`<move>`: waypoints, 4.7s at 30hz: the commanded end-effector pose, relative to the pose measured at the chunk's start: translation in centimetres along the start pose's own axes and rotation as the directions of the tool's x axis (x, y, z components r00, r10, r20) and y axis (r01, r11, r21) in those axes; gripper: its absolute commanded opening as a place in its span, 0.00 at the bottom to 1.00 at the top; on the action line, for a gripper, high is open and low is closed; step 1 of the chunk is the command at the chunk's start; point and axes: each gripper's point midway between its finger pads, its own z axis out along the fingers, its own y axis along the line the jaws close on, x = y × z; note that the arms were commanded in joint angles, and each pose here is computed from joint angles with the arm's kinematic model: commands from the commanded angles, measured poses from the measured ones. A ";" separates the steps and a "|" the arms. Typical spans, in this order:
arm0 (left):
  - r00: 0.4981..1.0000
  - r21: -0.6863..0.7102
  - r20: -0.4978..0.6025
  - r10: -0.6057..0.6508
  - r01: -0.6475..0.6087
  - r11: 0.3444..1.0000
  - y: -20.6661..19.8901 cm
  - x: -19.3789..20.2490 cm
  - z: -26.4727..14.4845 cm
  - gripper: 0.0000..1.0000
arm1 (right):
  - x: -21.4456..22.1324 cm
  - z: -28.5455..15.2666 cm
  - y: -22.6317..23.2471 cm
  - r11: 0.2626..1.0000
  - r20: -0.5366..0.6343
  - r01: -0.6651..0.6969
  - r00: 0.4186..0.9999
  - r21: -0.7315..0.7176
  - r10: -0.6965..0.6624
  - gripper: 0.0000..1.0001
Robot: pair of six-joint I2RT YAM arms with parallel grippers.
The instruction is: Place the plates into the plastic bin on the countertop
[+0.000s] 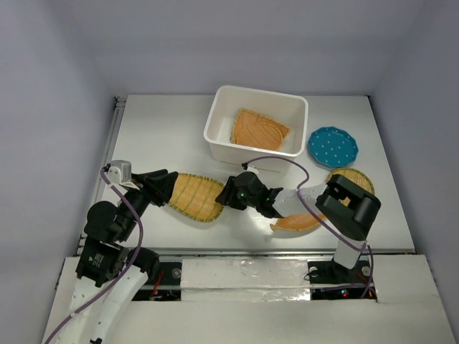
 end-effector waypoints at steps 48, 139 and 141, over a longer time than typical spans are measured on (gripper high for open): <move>0.999 -0.001 0.052 0.003 -0.003 1.000 -0.2 -1.5 0.2 0.00 | -31.9 -11.6 -1.0 0.993 0.499 0.105 0.858 0.058 -0.120 0.00; 0.837 0.450 -0.494 0.235 0.014 0.893 -19.1 21.5 13.9 0.00 | -21.3 -39.4 0.8 0.955 0.826 0.289 0.553 -0.063 -0.112 0.37; 0.870 0.412 -0.457 0.184 0.024 0.911 -18.3 19.0 14.3 0.00 | -21.2 -42.1 0.9 0.957 0.865 0.286 0.493 -0.055 -0.098 0.38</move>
